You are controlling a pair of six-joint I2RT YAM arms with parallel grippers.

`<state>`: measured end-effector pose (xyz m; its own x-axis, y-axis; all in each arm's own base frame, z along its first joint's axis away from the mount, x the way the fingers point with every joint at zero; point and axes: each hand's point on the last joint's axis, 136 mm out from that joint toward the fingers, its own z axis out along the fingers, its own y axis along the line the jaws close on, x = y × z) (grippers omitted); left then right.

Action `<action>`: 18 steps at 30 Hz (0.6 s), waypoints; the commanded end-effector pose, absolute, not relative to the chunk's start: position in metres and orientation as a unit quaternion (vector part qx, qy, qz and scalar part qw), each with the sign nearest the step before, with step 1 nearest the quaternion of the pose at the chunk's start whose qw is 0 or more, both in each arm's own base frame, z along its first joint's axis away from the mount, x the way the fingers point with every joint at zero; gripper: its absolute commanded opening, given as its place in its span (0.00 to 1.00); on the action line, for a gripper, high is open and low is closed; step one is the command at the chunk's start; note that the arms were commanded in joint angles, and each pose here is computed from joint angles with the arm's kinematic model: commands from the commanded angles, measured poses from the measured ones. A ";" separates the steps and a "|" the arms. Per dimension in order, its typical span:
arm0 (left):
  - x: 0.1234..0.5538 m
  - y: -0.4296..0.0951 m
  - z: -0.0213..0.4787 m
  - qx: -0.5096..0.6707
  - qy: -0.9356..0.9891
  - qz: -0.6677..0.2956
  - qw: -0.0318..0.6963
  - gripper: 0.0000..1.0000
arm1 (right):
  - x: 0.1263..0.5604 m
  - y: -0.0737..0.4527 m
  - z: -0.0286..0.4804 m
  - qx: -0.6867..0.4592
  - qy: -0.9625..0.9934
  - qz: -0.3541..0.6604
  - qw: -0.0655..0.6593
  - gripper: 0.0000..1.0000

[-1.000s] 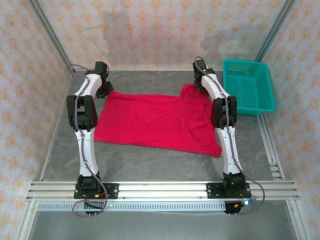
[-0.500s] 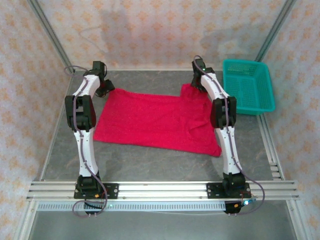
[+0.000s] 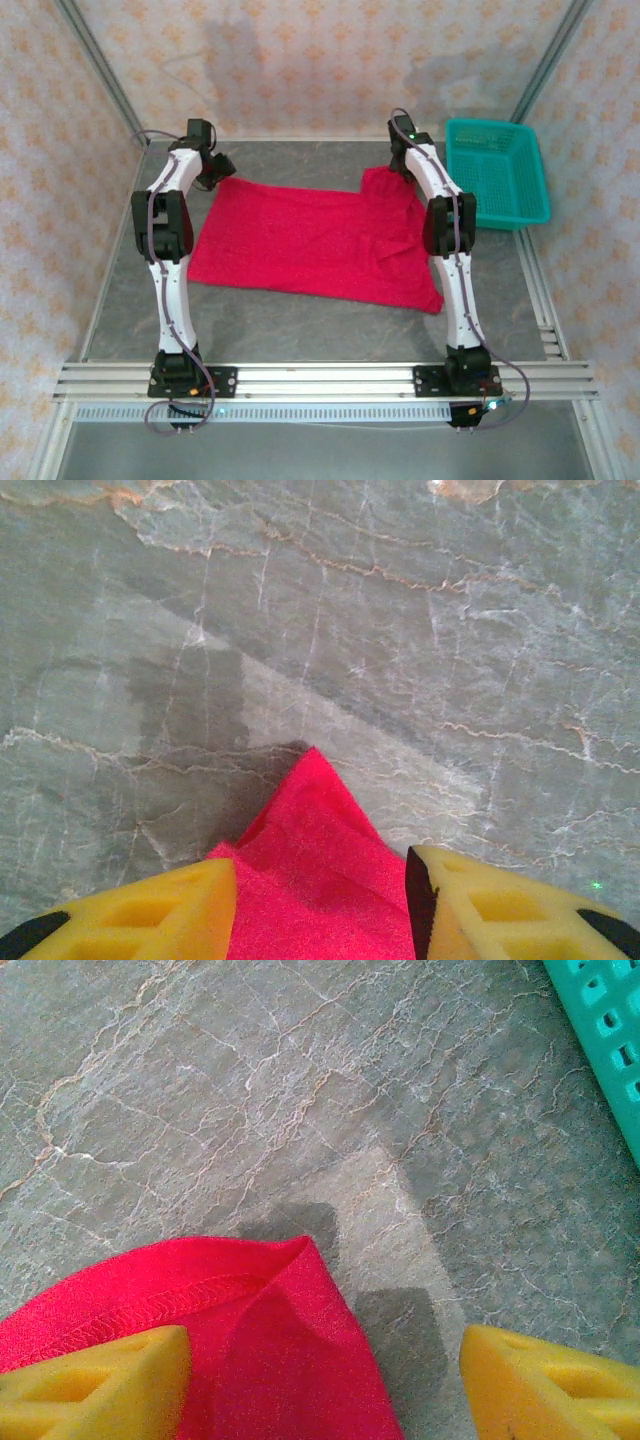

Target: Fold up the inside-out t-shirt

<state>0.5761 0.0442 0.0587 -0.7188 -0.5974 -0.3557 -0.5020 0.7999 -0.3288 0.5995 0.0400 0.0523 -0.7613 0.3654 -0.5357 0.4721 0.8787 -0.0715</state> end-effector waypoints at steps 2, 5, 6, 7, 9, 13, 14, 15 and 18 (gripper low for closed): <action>0.589 0.041 0.062 -0.299 0.918 -0.115 0.234 0.50 | 0.597 0.025 0.064 0.235 0.927 -0.119 0.267 0.72; 0.589 0.041 0.047 -0.302 0.920 -0.115 0.223 0.44 | 0.601 0.026 0.055 0.241 0.928 -0.102 0.264 0.71; 0.590 0.041 0.042 -0.302 0.921 -0.114 0.219 0.40 | 0.602 0.028 0.051 0.239 0.930 -0.096 0.263 0.71; 0.590 0.041 0.038 -0.303 0.922 -0.112 0.215 0.37 | 0.605 0.032 0.046 0.235 0.932 -0.084 0.263 0.70; 0.590 0.042 0.029 -0.305 0.923 -0.110 0.206 0.29 | 0.610 0.042 0.036 0.229 0.936 -0.060 0.261 0.67; 0.591 0.041 0.020 -0.305 0.925 -0.110 0.197 0.26 | 0.614 0.049 0.019 0.231 0.939 -0.039 0.253 0.53; 0.591 0.041 0.019 -0.306 0.925 -0.111 0.196 0.26 | 0.614 0.050 0.018 0.231 0.939 -0.037 0.252 0.48; 0.592 0.041 0.018 -0.305 0.926 -0.109 0.196 0.25 | 0.614 0.051 0.016 0.232 0.939 -0.035 0.251 0.45; 0.594 0.042 0.018 -0.305 0.926 -0.107 0.197 0.20 | 0.616 0.051 0.016 0.230 0.939 -0.032 0.255 0.31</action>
